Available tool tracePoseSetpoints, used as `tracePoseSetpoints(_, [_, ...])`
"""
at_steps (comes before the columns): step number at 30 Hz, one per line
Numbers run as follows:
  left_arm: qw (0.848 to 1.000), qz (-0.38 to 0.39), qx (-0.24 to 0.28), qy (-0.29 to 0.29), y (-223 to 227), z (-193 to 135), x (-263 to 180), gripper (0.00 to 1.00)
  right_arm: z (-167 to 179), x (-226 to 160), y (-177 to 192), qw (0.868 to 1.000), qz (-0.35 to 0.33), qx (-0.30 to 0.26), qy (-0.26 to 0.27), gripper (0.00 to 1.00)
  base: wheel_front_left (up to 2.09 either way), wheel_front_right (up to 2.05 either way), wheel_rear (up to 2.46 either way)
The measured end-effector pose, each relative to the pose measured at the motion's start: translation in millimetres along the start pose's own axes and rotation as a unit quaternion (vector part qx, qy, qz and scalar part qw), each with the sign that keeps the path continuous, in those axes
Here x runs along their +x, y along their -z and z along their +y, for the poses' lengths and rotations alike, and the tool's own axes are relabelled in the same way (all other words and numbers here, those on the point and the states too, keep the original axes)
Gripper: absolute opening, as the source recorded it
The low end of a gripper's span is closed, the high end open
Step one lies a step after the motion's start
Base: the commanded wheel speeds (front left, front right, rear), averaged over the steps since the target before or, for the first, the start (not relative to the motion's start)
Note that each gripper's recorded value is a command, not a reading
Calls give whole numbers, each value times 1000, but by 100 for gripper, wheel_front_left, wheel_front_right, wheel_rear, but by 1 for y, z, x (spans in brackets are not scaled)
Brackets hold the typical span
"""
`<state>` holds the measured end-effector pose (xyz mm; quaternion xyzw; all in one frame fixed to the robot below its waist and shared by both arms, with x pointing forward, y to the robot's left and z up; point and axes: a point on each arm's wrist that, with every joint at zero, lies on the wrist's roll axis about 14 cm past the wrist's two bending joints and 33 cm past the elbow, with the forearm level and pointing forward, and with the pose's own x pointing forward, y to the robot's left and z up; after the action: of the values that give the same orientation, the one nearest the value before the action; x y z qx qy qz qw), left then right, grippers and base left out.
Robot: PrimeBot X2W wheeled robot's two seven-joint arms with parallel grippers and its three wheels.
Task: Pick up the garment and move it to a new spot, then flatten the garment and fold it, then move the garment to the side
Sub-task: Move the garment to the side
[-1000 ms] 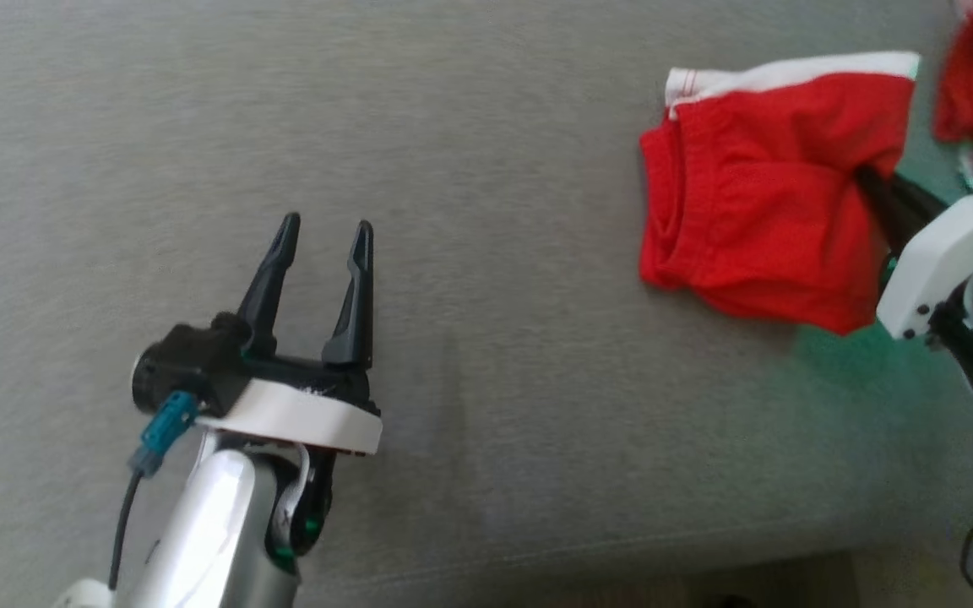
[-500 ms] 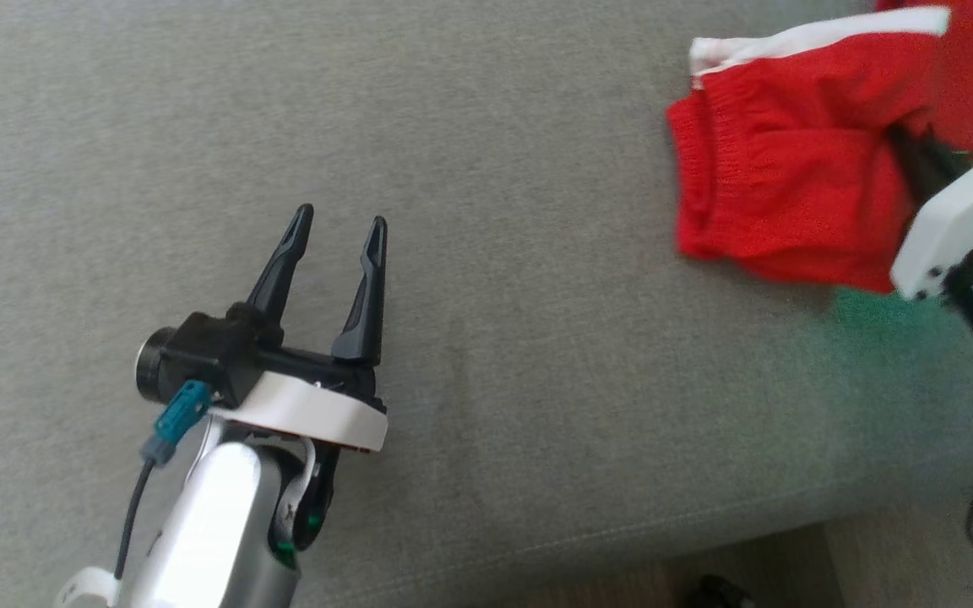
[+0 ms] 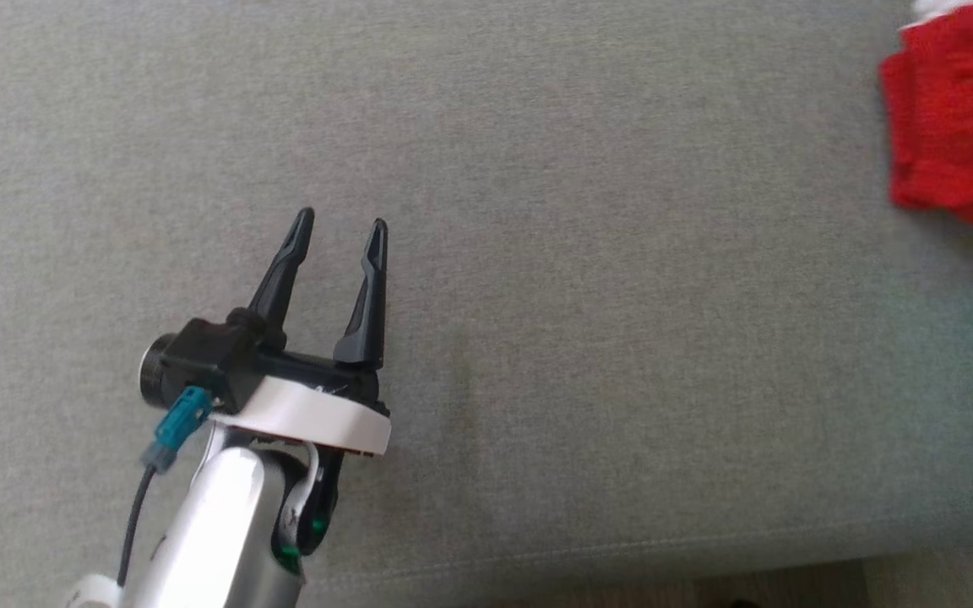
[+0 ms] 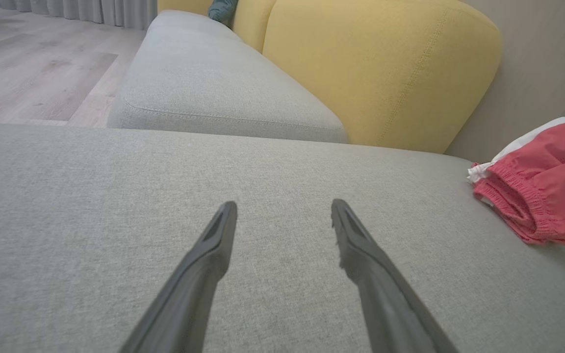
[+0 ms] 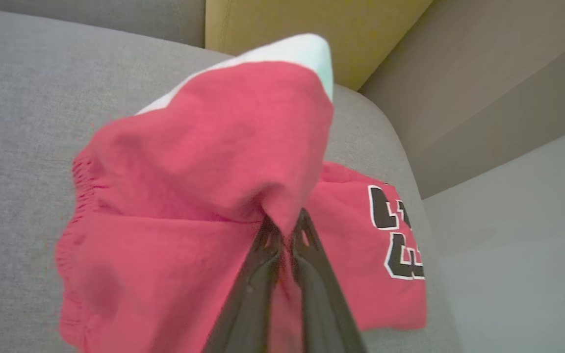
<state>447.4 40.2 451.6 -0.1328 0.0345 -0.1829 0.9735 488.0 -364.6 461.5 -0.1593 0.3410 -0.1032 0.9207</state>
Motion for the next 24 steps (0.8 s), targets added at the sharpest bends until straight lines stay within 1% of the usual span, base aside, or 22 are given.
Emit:
tracePoseSetpoints(8, [1000,0,-1,-4,2,2,-2,100,-32,-5,-12,997,14,-55,50,0,0,0,0])
tracePoseSetpoints(14, [1000,10,-5,-4,10,3,-1,100,-39,1,-8,993,31,-86,72,0,0,0,0])
tracePoseSetpoints(19, [1000,16,-7,-4,15,4,0,100,-48,5,-13,988,28,-117,102,0,0,0,0])
tracePoseSetpoints(21, [1000,18,-6,-4,17,5,0,100,-53,4,-14,986,25,-120,113,0,0,0,0])
tracePoseSetpoints(22, [1000,18,-6,-4,18,5,0,100,-55,5,-14,986,23,-120,117,20,0,0,0])
tracePoseSetpoints(23, [1000,19,-6,-4,18,6,0,100,-58,5,-13,986,21,-115,121,37,0,0,0])
tracePoseSetpoints(24, [1000,20,-7,-5,19,6,0,100,-58,6,-13,986,18,-109,122,65,0,0,0])
